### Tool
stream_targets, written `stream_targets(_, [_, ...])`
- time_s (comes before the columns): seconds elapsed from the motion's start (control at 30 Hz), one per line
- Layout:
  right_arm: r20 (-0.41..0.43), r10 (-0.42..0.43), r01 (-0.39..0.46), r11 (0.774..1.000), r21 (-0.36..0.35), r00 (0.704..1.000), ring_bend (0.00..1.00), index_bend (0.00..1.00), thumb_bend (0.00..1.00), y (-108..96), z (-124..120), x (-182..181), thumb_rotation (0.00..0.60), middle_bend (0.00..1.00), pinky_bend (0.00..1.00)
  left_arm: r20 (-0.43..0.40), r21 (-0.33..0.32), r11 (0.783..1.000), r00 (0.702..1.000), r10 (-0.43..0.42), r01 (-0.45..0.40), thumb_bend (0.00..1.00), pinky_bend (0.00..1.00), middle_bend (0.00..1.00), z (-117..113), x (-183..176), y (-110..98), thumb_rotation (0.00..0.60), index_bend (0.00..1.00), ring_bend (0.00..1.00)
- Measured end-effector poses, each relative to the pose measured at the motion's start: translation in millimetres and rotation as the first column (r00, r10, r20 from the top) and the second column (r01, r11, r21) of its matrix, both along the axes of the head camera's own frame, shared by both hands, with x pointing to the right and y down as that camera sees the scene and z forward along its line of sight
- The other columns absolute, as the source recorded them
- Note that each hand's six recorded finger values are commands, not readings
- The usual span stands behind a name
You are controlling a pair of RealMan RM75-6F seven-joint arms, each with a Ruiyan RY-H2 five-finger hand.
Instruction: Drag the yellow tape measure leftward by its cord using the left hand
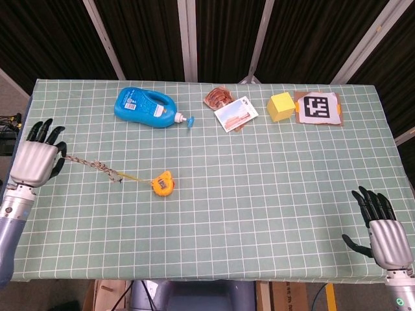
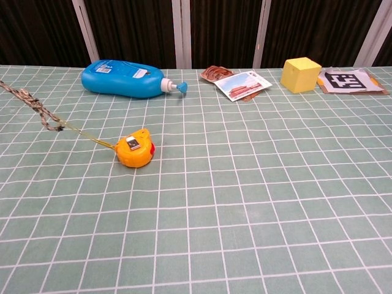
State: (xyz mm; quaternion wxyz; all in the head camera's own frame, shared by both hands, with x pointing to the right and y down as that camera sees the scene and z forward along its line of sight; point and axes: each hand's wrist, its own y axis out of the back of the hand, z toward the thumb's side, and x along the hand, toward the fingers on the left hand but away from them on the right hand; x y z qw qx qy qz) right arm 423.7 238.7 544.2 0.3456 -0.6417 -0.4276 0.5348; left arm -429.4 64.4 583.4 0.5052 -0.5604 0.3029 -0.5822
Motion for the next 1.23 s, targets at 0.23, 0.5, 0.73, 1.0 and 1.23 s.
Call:
stream_targets(0.23, [0.001, -0.001, 0.001, 1.000, 0.000, 1.000, 0.00, 0.00, 0.22, 0.3, 0.0, -0.5, 0.600, 0.00, 0.00, 0.031, 0.005, 0.996, 0.996, -0.084, 0.084, 0.48, 0.09, 0.14, -1.5, -38.4, 1.7, 0.600, 0.52, 0.00])
stream_targets(0.5, [0.000, -0.001, 0.001, 1.000, -0.002, 1.000, 0.00, 0.00, 0.22, 0.3, 0.1, -0.2, 0.600, 0.00, 0.00, -0.007, -0.050, 0.988, 0.989, -0.145, 0.145, 0.16, 0.04, 0.05, 6.0, -53.5, 19.8, 0.600, 0.24, 0.00])
stream_targets(0.73, [0.002, -0.012, 0.012, 1.000, -0.001, 1.000, 0.00, 0.00, 0.22, 0.6, -0.2, -1.3, 0.600, 0.00, 0.00, -0.185, -0.126, 0.974, 0.960, -0.210, 0.189, 0.12, 0.00, 0.00, 4.4, -31.9, 52.2, 0.600, 0.09, 0.00])
stream_targets(1.0, [-0.010, -0.038, 0.038, 0.999, 0.009, 0.999, 0.00, 0.00, 0.22, 1.2, -1.6, -2.6, 0.600, 0.00, 0.00, -0.366, -0.200, 0.973, 0.913, -0.181, 0.113, 0.00, 0.00, 0.00, -13.6, 12.6, 124.5, 0.600, 0.00, 0.00])
stream_targets(1.23, [-0.022, -0.058, 0.058, 0.998, 0.018, 0.998, 0.00, 0.00, 0.22, 1.3, -2.3, -4.4, 0.600, 0.00, 0.00, -0.349, -0.177, 0.984, 0.934, -0.077, 0.015, 0.00, 0.00, 0.00, -16.7, 25.5, 178.6, 0.600, 0.00, 0.00])
